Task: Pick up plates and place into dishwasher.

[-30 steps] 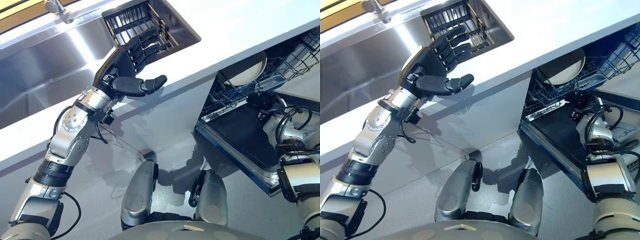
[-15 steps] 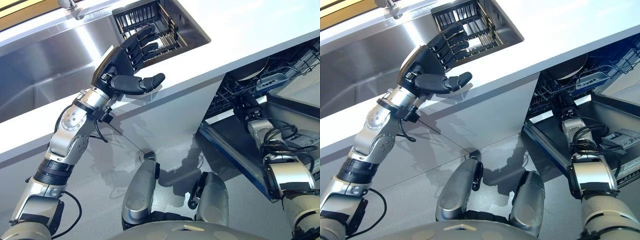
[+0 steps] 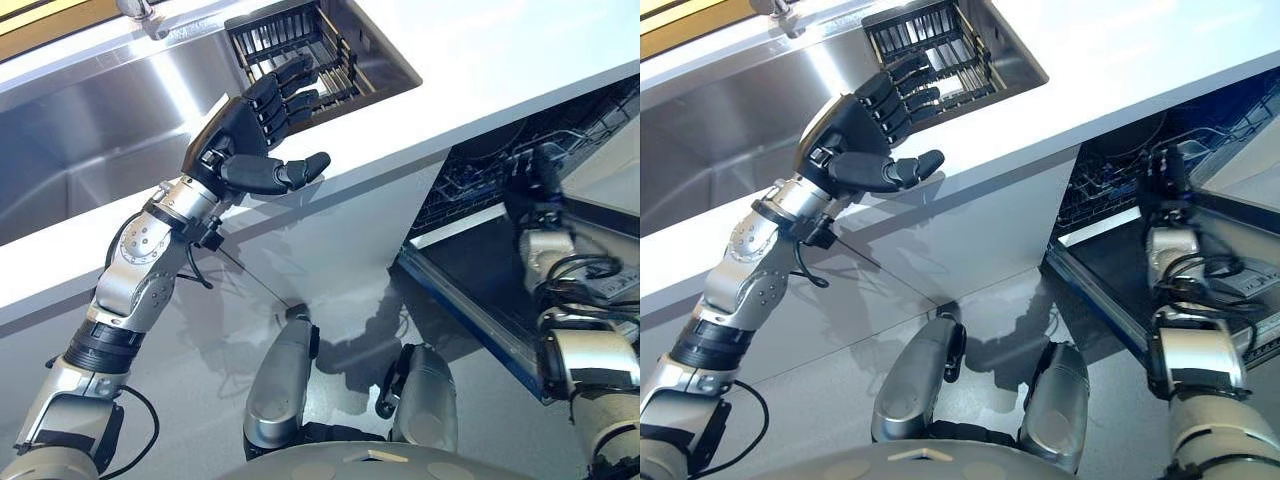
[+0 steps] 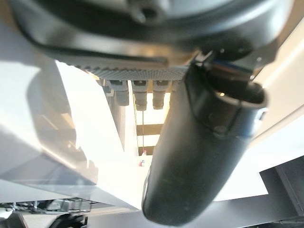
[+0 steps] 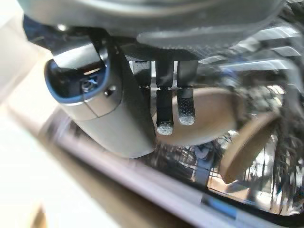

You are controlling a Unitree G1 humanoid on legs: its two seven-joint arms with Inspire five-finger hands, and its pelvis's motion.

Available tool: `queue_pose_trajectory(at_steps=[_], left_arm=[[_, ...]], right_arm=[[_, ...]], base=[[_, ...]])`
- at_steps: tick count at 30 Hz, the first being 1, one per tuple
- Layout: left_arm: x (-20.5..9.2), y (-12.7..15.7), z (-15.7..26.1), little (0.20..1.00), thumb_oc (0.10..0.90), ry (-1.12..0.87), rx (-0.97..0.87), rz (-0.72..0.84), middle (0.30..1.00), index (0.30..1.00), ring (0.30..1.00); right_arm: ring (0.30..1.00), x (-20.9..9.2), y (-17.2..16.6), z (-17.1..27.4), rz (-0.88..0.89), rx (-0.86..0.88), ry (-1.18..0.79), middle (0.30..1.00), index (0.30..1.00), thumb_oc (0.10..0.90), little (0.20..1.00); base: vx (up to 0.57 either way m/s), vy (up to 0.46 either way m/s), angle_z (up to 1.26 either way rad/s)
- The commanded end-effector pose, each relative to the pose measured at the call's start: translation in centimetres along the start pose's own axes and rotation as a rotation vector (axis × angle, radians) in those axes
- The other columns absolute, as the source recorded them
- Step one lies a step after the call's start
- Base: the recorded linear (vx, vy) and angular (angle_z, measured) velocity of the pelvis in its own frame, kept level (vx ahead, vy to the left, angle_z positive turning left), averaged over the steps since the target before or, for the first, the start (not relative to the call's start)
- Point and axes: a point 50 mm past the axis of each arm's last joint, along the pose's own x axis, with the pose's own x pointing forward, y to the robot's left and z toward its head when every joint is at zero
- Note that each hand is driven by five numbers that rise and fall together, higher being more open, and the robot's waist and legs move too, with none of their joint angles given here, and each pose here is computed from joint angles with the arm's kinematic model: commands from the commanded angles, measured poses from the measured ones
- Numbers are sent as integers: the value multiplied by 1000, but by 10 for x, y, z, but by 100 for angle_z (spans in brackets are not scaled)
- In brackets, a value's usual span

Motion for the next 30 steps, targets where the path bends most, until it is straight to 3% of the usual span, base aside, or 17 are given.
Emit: queue_pose_trajectory(at_steps=[1,11,19,22,25,30], left_arm=[[-13,2,-3,900,800,-52,-81,77,900,900,900],[-16,1,5,900,800,-105,-56,119,900,900,900],[-16,0,8,900,800,-131,-40,126,900,900,900],[-14,0,8,900,800,-130,-23,132,900,900,900],[-15,0,7,900,800,-128,-32,138,900,900,900],[-15,-2,5,900,800,-130,-38,131,900,900,900]], right_arm=[[900,-1,20,33,3,-231,-104,900,900,800,900],[900,-35,-27,35,-124,-345,-3,900,900,800,900],[900,-61,-56,71,-377,-404,-291,900,900,800,900],[900,-71,-64,92,-498,-548,-460,900,900,800,900],[900,-85,-86,119,-728,-708,-617,900,900,800,900],[900,-101,-120,141,-905,-721,-682,900,900,800,900]], base=[[-15,44,-23],[-35,22,-21],[-12,7,-18],[-1,23,-21],[1,43,-9],[-17,39,-12]])
